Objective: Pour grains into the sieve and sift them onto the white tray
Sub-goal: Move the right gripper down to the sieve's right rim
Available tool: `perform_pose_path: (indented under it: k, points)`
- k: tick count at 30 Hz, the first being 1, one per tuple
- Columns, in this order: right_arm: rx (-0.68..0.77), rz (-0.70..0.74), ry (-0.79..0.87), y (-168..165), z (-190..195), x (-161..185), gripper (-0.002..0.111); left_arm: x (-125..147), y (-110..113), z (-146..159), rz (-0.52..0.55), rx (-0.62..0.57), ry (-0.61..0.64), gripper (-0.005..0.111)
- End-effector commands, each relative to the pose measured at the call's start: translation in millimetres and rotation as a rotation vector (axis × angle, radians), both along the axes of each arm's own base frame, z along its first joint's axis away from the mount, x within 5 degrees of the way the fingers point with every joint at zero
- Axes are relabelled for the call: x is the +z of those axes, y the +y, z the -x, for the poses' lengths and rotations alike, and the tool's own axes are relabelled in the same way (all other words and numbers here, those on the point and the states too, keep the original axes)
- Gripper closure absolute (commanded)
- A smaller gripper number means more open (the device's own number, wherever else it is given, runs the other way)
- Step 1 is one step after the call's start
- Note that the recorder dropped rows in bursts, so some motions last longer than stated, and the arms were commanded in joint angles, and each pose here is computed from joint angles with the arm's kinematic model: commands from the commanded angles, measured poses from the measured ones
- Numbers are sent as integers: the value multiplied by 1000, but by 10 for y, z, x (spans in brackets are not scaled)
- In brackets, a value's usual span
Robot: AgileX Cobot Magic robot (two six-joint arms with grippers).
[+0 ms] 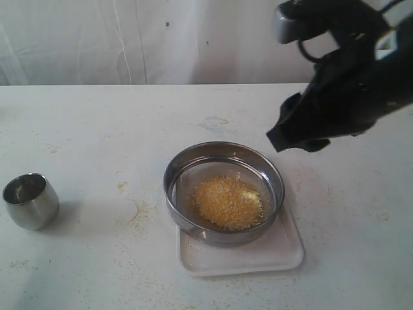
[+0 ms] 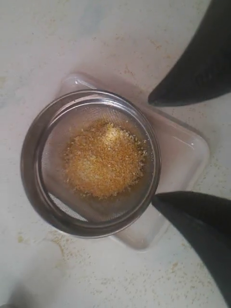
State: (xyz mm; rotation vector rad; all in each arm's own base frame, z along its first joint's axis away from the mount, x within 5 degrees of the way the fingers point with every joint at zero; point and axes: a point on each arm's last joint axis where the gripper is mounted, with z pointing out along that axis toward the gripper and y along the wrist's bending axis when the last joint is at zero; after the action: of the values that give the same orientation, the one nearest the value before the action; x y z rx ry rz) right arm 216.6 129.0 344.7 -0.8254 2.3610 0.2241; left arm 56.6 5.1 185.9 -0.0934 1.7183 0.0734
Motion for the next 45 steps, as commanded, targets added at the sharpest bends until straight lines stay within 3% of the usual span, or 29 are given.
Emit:
perform_pose_path:
  k: [1,7,10,16,23,30,38,45]
  points:
    - [-33,79,51,20,-535,-202,55,-10,-2,3,6,0,0,107]
    - [-164,104,140,-232,-1146,-673,55,-10,-2,3,8,0,0,107]
    - [-110,93,234,-227,-1329,-987,55,-10,-2,3,8,0,0,107]
    - [3,-117,323,-6,-1550,-1378,55,-10,-2,3,7,0,0,107]
    - [-29,-124,271,10,-1806,-1584,55,-10,-2,3,7,0,0,107]
    - [-24,-109,221,22,-1936,-1548,55,-10,-2,3,7,0,0,107]
    - [-14,-69,284,24,-1987,-1850,56,-10,-2,3,7,0,0,107]
    - [95,-21,298,161,-1940,-2003,60,-10,-2,3,7,0,0,107]
